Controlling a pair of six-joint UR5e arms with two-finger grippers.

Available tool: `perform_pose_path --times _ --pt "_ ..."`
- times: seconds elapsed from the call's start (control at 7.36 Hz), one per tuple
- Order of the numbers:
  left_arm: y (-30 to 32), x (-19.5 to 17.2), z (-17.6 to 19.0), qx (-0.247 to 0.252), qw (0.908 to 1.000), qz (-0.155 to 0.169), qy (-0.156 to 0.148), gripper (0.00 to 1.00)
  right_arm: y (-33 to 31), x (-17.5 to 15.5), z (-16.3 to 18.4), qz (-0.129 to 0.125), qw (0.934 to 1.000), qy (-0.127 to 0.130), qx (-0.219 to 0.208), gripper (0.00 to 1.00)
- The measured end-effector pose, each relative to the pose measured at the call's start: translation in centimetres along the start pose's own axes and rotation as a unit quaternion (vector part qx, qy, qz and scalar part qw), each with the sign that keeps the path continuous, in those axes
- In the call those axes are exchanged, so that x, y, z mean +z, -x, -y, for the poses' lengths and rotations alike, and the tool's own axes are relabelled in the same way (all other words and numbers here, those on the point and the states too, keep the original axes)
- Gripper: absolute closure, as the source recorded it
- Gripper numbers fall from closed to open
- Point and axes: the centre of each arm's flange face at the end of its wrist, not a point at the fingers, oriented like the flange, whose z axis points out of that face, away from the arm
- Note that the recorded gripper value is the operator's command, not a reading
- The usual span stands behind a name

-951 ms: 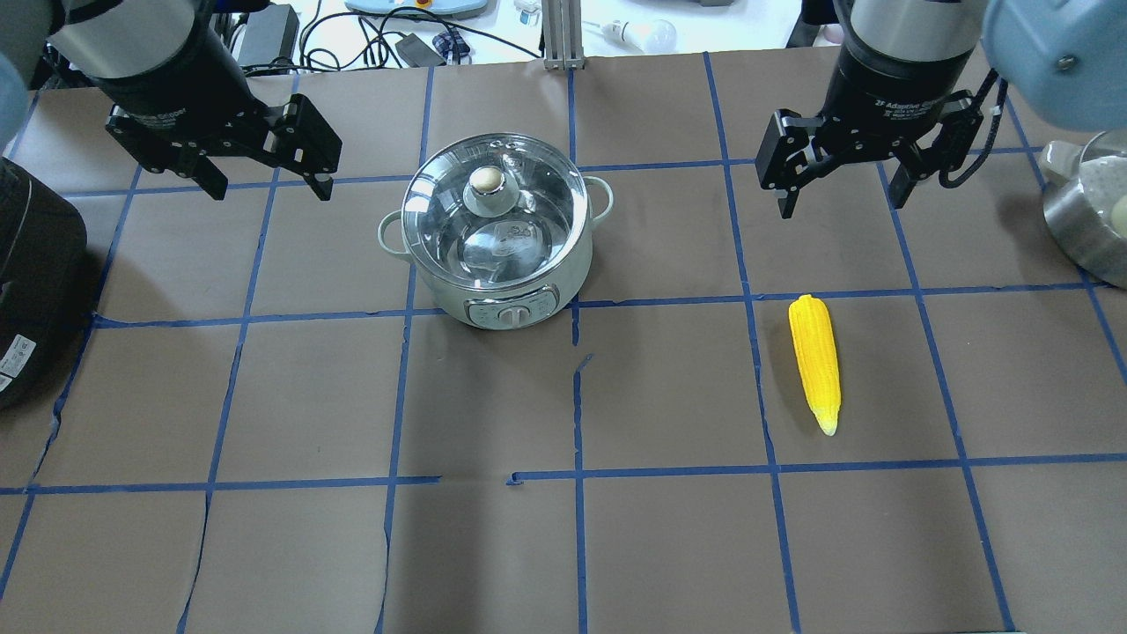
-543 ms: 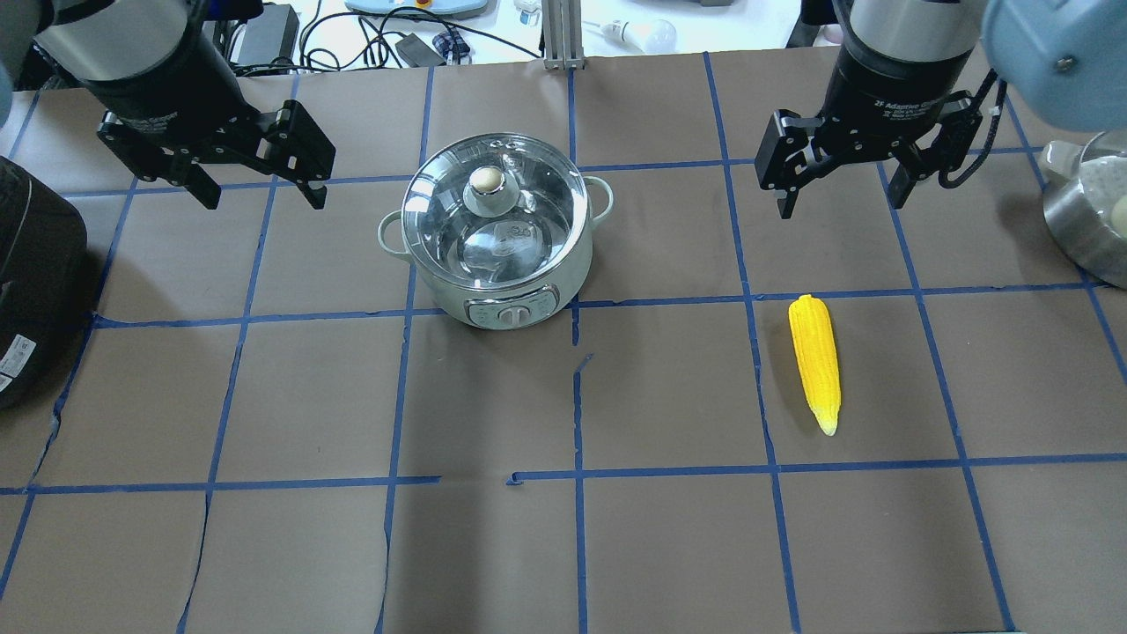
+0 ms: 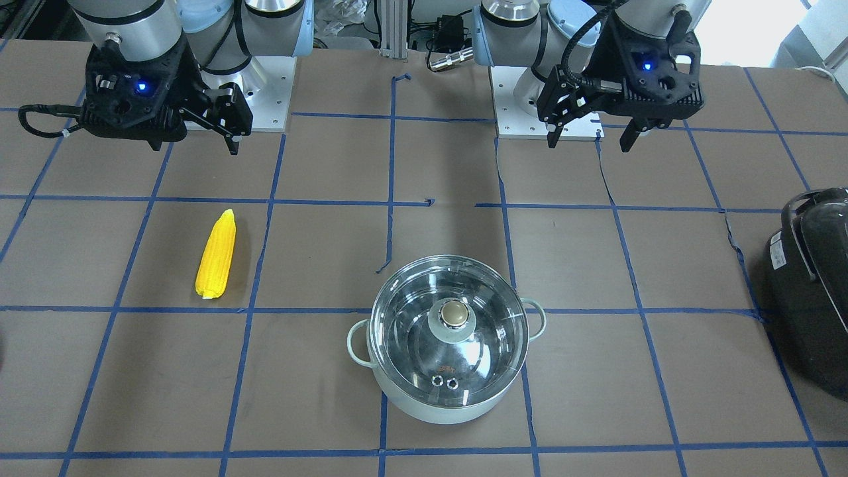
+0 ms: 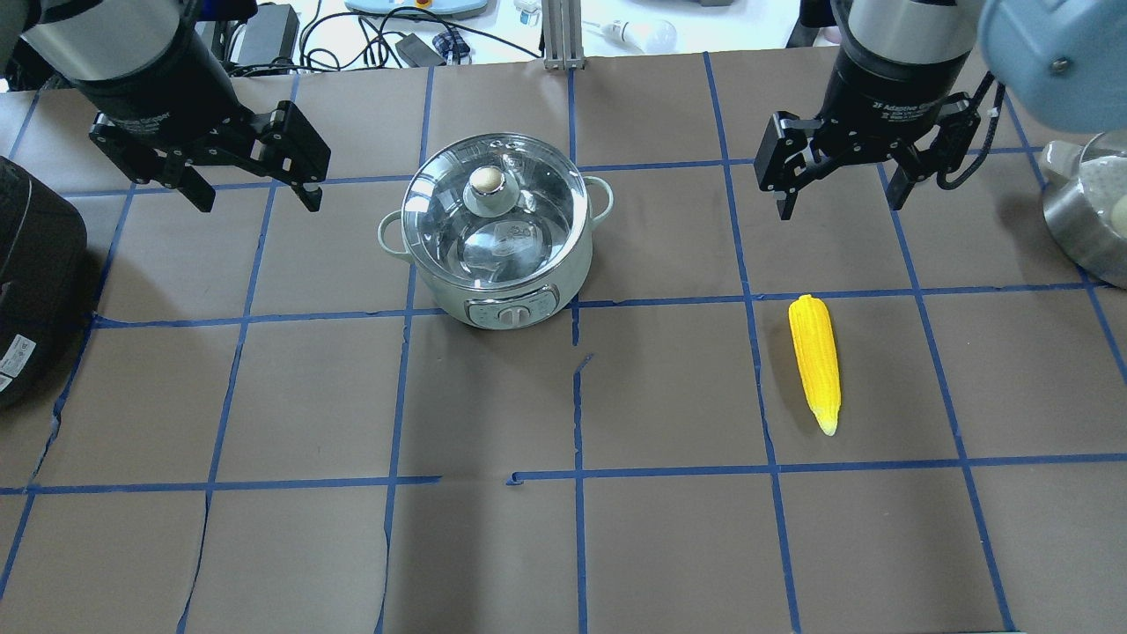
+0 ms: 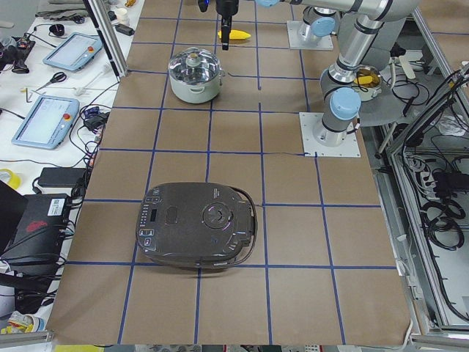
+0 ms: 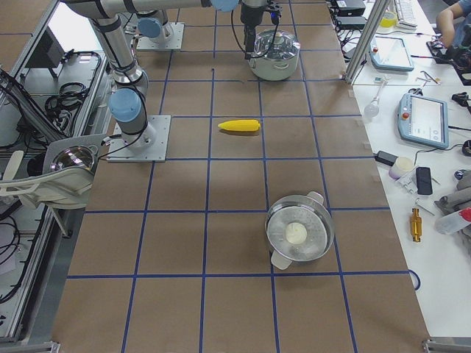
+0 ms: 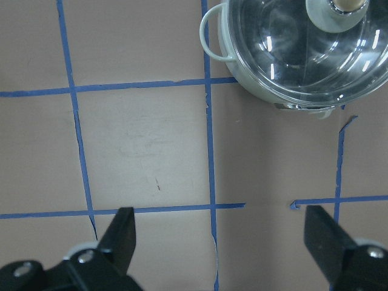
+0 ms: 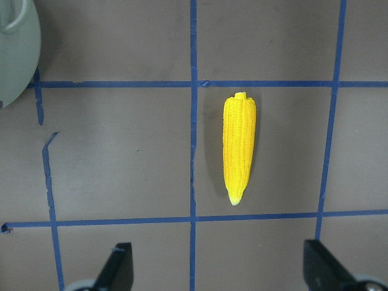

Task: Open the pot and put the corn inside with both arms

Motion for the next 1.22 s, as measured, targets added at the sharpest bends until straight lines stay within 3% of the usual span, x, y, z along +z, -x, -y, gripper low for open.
perform_pose_path --times 0.27,0.54,0.81,1.09,1.22 --pt "-0.2 1.4 1.7 -0.023 0.9997 -0.006 -0.001 0.02 -0.1 0.1 0.2 0.0 1.0 -0.002 0.001 0.0" --pt "-3.3 5.1 7.2 -0.062 0.9971 -0.034 -0.028 0.02 -0.7 0.3 0.6 -0.001 1.0 -0.001 0.007 0.0" --pt "-8.6 8.3 12.8 -0.073 0.9957 -0.046 -0.035 0.02 -1.6 0.7 1.0 0.0 0.9998 0.002 0.017 0.0" --pt "-11.7 12.6 15.4 -0.067 0.9973 -0.024 -0.018 0.02 -4.4 3.4 2.2 0.004 0.9995 0.008 0.03 0.0" --pt "-12.2 14.3 16.2 -0.067 0.9976 -0.014 -0.012 0.02 -5.6 5.5 2.8 0.006 0.9999 0.0 0.015 0.0"
